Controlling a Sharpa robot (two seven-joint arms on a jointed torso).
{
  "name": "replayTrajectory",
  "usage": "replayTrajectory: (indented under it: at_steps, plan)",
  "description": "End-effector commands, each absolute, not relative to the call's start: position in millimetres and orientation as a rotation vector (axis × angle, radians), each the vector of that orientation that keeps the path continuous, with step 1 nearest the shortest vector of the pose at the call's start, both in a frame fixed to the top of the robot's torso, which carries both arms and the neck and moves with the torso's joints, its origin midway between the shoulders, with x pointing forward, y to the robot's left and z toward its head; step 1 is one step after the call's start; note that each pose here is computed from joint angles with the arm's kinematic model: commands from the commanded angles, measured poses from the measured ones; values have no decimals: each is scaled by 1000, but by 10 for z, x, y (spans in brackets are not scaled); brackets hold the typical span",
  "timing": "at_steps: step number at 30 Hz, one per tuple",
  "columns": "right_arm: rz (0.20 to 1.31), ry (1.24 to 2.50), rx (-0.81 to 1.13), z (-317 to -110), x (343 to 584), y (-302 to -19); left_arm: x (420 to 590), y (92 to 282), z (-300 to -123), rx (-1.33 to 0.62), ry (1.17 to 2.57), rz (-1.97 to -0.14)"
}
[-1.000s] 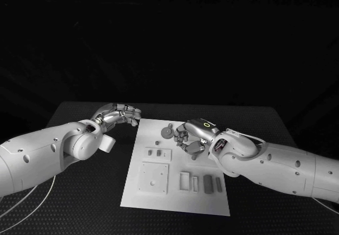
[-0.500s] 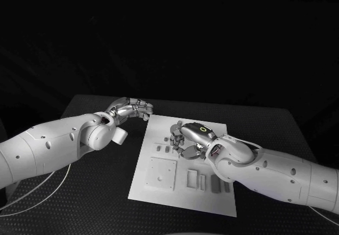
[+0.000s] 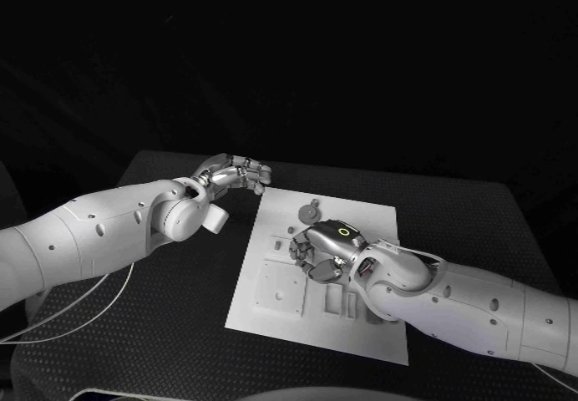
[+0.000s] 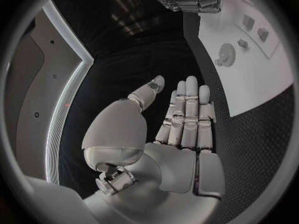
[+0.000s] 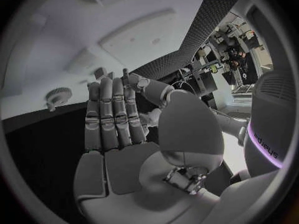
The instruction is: Assemble the parts on the task board
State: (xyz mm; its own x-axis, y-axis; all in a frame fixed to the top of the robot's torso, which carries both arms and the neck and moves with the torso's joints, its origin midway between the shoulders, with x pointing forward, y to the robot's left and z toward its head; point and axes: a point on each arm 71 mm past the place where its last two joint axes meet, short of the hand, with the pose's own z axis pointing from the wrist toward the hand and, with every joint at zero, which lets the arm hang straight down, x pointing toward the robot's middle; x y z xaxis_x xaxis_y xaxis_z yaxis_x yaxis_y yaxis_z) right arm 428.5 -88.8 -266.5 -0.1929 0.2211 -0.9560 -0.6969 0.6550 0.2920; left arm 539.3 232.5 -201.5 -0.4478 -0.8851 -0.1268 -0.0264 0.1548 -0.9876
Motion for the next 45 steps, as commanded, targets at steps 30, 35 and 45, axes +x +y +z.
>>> replayTrajectory:
  at_steps: [30, 35, 45]
  plan:
    - [874, 1622, -467, -2926, 4170, -826, 5395, 2296, -1994, -884, 1659, -1415]
    - [872, 1626, -470, -2935, 4170, -830, 5395, 2295, -1993, -884, 1659, -1416]
    - [872, 1633, -470, -2960, 4160, -831, 5393, 2311, -1993, -886, 1658, -1413]
